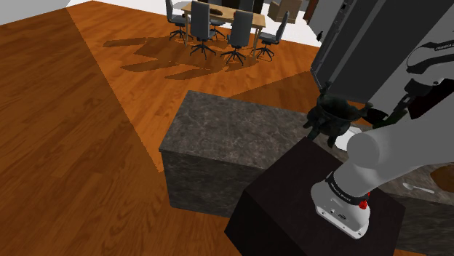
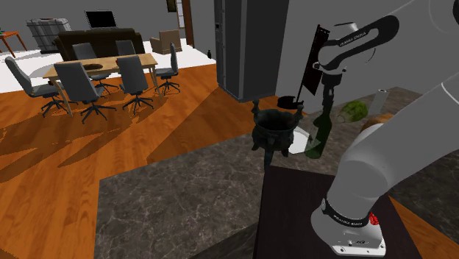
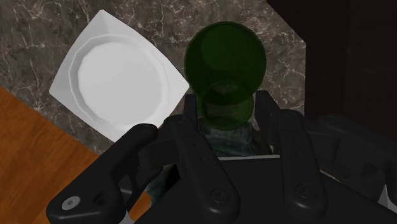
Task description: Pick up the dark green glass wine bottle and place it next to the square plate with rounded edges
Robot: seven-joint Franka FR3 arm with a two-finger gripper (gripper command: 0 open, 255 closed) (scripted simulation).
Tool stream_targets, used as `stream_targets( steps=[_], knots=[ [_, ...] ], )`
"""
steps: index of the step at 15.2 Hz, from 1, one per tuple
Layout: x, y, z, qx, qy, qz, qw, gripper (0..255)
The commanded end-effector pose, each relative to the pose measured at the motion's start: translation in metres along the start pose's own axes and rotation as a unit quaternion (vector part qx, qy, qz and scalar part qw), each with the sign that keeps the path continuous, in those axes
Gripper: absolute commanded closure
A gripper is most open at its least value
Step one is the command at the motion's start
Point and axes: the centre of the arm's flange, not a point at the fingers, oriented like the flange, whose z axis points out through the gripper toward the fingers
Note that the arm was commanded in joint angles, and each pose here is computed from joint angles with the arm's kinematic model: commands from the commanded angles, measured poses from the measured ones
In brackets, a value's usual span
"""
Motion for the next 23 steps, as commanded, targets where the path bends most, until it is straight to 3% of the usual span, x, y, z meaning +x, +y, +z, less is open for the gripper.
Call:
stream_targets(
  steps=[1, 21, 23],
  knots=[
    [0.001, 0.000, 0.011, 0.000, 0.000, 0.000, 1.0000, 255],
    [0.011, -0.006, 0.116, 0.000, 0.000, 0.000, 1.0000, 255],
    [0.011, -0.006, 0.116, 0.000, 0.000, 0.000, 1.0000, 255]
  ],
)
